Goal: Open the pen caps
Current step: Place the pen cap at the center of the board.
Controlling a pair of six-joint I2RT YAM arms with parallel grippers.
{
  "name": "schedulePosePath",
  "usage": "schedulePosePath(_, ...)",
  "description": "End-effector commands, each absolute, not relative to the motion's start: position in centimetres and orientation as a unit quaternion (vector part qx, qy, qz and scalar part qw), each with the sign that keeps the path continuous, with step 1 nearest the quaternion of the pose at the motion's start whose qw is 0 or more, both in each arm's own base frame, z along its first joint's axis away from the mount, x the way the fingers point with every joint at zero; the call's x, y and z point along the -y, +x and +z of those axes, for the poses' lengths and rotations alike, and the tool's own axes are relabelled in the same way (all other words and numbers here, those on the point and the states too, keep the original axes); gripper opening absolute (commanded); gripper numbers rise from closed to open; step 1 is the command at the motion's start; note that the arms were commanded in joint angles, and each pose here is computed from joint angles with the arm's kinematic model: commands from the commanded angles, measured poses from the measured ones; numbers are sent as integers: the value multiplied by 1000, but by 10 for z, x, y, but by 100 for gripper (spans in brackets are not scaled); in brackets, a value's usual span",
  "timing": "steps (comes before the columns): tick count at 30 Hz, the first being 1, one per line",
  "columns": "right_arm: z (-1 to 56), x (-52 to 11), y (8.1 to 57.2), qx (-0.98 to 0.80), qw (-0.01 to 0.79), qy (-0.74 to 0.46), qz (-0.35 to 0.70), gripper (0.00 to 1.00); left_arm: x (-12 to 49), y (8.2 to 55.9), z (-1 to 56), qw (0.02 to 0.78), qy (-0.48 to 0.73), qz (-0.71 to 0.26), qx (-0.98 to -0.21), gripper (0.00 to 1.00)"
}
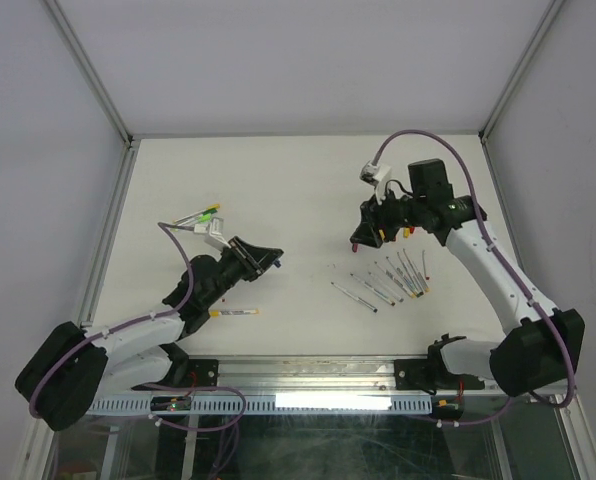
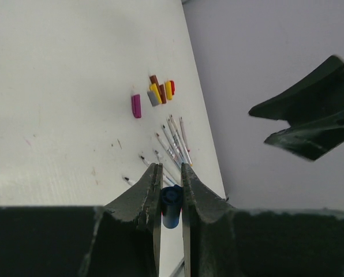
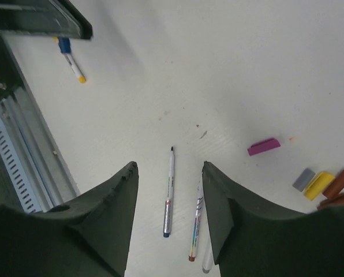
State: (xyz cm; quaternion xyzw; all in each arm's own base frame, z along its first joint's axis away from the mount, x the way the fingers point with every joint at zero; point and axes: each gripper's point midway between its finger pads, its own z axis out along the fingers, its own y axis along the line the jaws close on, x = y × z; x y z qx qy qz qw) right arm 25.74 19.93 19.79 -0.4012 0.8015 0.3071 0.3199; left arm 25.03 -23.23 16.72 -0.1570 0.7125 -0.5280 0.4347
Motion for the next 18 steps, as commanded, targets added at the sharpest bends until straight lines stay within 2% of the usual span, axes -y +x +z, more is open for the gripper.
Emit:
schedulePosePath(1, 243, -207, 249, -735, 382, -403, 390, 52, 261, 257, 183, 458, -129, -509, -717, 0)
schedulePosePath(4, 236, -205, 246, -732, 379, -396, 405, 59, 281, 261, 169, 449, -117, -474, -748, 0)
schedulePosePath(11, 214, -187, 250, -755, 352, -359, 421, 59, 333, 268, 143, 417, -93, -419, -801, 0)
schedulePosePath(18, 212, -171, 260, -768, 369, -337, 401, 59, 375, 289, 84, 336, -80, -323, -881, 0)
